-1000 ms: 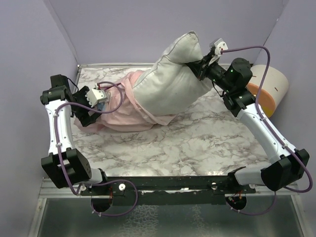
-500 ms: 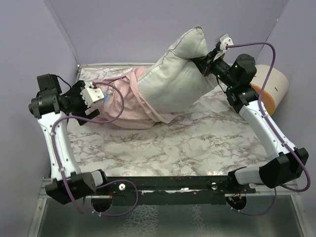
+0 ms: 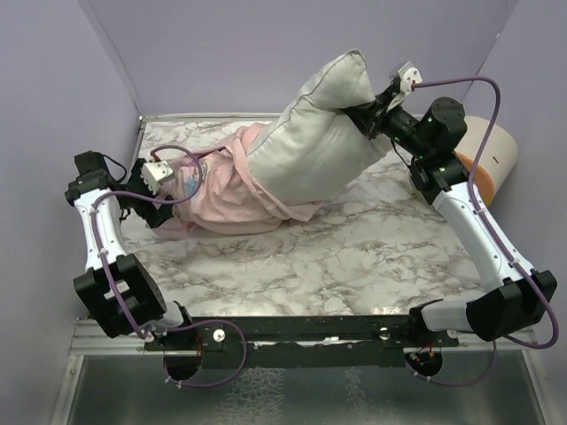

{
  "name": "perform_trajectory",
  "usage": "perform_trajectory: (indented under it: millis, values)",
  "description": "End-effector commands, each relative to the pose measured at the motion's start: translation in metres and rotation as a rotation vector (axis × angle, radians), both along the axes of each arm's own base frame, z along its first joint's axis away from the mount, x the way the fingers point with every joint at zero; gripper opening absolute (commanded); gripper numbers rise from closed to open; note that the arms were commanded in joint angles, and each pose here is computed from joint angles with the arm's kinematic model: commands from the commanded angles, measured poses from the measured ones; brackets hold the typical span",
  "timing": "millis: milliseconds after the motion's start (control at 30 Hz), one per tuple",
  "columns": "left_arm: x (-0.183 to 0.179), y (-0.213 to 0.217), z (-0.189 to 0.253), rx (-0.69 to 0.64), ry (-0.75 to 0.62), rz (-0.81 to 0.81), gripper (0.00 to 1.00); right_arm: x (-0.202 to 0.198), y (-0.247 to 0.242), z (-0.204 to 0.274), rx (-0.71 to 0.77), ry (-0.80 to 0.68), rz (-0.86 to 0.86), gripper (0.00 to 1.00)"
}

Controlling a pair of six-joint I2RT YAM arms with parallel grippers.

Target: Remove the pillowcase from the pillow

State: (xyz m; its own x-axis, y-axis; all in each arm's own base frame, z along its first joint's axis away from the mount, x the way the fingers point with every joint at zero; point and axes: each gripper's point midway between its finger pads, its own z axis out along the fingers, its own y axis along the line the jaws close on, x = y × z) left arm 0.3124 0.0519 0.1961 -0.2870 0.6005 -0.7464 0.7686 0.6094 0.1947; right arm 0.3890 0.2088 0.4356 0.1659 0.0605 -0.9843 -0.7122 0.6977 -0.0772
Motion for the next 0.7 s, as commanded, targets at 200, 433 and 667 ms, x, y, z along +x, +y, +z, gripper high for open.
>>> perform_trajectory:
  millis: [200, 433, 667]
  values:
    - [0.006, -0.038, -0.034, -0.191, -0.031, -0.090, 0.95, -0.019, -0.006, 0.055, 0.090, -0.113, 0.010, 0.01]
    - [0.001, -0.065, -0.057, -0.206, -0.027, -0.093, 0.87, -0.017, -0.006, 0.057, 0.123, -0.091, 0.007, 0.01]
    - [0.036, -0.044, -0.054, -0.220, -0.067, 0.089, 0.06, -0.019, -0.012, 0.075, 0.176, -0.103, -0.019, 0.01]
